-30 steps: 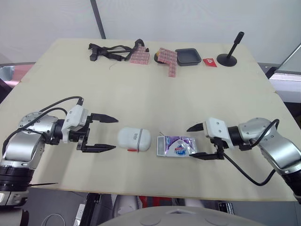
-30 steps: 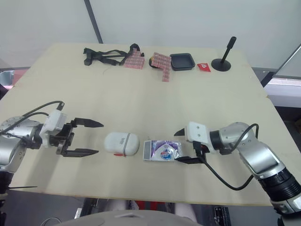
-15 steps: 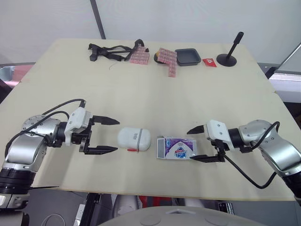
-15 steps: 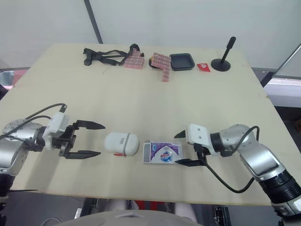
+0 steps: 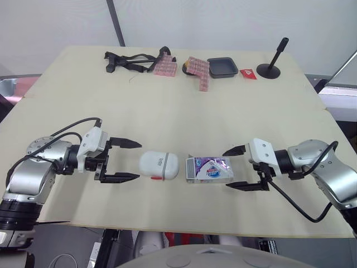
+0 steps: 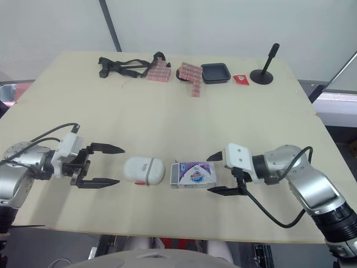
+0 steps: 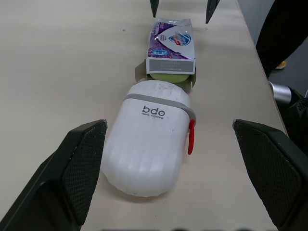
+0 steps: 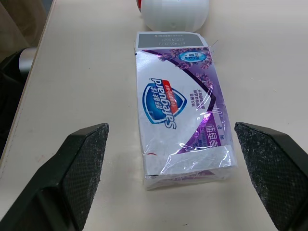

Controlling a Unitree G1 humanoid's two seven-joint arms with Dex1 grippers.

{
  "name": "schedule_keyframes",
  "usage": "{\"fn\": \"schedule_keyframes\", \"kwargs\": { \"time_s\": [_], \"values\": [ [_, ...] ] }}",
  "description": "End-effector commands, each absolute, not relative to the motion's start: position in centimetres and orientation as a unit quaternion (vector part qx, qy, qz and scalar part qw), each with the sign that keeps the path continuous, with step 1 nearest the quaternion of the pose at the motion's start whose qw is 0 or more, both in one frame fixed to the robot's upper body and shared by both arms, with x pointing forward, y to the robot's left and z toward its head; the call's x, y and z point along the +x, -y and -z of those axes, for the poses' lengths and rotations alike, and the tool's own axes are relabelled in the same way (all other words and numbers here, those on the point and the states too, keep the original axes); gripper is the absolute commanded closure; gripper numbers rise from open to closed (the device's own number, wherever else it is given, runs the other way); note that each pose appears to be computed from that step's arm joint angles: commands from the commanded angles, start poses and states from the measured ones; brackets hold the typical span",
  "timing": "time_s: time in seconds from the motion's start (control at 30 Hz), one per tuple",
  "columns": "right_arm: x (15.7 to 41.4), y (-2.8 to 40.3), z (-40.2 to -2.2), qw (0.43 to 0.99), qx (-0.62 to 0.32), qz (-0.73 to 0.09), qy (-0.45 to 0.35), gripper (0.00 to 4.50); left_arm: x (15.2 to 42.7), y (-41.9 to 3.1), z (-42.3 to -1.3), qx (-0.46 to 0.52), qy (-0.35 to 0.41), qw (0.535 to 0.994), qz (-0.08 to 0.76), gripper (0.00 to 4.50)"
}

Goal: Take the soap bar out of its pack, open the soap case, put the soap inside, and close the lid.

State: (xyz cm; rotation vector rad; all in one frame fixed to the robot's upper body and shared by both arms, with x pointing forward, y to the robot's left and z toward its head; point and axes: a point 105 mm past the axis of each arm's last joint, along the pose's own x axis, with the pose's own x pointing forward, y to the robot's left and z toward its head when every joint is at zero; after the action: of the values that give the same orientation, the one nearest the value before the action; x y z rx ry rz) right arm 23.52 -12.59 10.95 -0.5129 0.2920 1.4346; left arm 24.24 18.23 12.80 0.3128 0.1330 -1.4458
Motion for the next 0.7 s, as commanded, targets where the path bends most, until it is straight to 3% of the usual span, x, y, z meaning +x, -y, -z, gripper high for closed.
{"fn": "schedule_keyframes", "kwargs": {
  "time_s": [0.03,0.2,0.7],
  "values": [
    [23.5,12.8,-12.0,0.716,-0.238,-0.646,-0.116,0.00,24.2,-18.0,-13.5,0.149,-0.048,0.733,0.661,0.05],
    [24.4,13.2,-9.8,0.724,-0.244,-0.635,-0.112,0.00,24.1,-17.6,-13.5,0.150,-0.044,0.730,0.666,0.05],
    [24.9,12.2,-9.0,0.715,-0.240,-0.648,-0.101,0.00,23.7,-17.5,-13.5,0.148,-0.043,0.729,0.667,0.05]
  ]
}}
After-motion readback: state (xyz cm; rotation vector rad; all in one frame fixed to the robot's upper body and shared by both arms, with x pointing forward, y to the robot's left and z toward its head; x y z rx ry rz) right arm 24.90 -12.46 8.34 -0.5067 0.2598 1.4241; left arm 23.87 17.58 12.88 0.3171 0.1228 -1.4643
